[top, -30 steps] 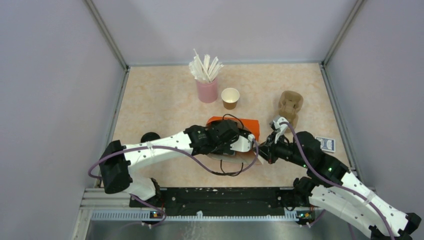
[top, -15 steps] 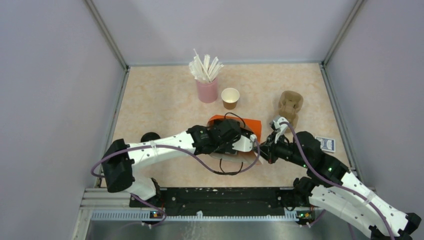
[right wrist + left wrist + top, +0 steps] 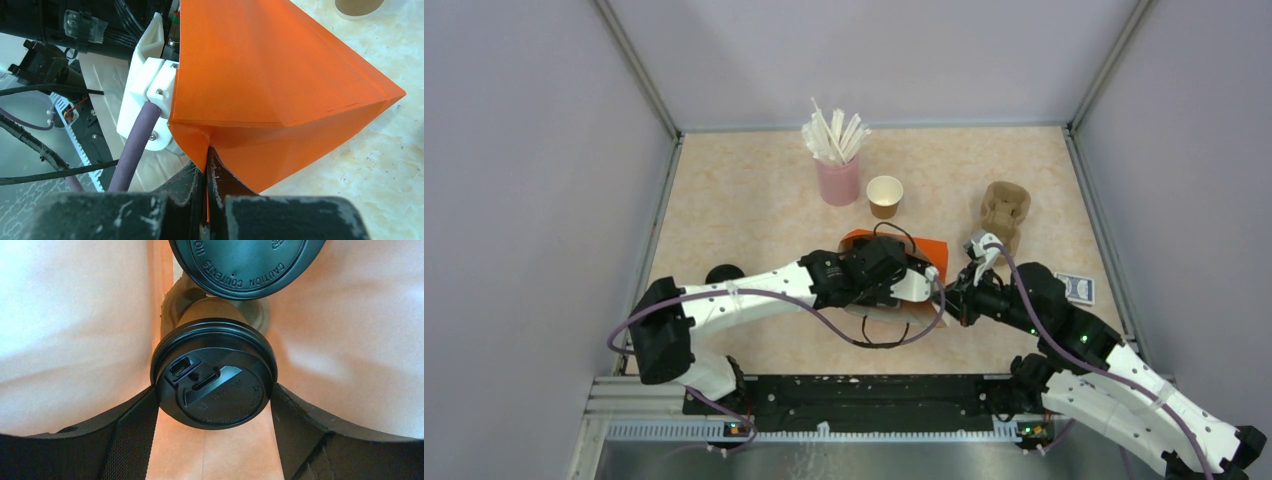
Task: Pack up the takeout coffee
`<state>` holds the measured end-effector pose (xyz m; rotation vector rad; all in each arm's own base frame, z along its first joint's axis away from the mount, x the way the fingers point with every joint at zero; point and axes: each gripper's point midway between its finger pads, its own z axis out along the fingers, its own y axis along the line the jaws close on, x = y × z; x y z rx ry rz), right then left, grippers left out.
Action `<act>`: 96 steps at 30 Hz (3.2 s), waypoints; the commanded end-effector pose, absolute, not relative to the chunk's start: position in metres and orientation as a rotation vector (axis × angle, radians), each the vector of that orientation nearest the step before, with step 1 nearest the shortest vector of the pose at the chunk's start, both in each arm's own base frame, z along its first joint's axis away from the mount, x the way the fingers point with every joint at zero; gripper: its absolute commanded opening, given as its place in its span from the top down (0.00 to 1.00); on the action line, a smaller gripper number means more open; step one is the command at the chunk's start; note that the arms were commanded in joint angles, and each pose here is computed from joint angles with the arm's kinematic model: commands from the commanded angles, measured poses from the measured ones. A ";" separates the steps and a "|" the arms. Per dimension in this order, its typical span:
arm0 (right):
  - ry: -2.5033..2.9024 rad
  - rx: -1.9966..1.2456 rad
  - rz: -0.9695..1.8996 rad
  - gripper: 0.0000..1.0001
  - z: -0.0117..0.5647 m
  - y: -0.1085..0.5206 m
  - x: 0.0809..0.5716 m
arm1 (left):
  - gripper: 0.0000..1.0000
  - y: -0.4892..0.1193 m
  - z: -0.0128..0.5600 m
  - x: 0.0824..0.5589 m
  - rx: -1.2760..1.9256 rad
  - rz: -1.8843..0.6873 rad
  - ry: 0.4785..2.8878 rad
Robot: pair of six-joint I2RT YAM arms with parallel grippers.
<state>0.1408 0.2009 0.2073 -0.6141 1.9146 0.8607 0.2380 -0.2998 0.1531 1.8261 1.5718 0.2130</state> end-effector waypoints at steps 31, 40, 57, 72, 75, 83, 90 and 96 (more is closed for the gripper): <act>1.846 -0.640 0.917 1.00 0.223 0.210 0.139 | 0.54 -0.318 0.141 0.267 1.789 0.315 1.539; 1.843 -0.626 0.932 1.00 0.224 0.212 0.140 | 0.50 -0.324 0.144 0.271 1.780 0.323 1.529; 1.855 -0.600 0.911 1.00 0.220 0.212 0.146 | 0.36 -0.327 0.182 0.259 1.779 0.240 1.519; 1.845 -0.611 0.930 1.00 0.223 0.215 0.145 | 0.39 -0.328 0.163 0.265 1.789 0.285 1.517; 1.845 -0.608 0.931 1.00 0.222 0.214 0.145 | 0.38 -0.334 0.163 0.268 1.782 0.284 1.509; 1.836 -0.603 0.939 1.00 0.224 0.216 0.145 | 0.37 -0.341 0.159 0.273 1.770 0.301 1.514; 1.836 -0.594 0.930 1.00 0.225 0.214 0.146 | 0.33 -0.350 0.169 0.271 1.755 0.285 1.510; 1.849 -0.557 0.906 1.00 0.224 0.211 0.151 | 0.29 -0.350 0.184 0.265 1.754 0.287 1.506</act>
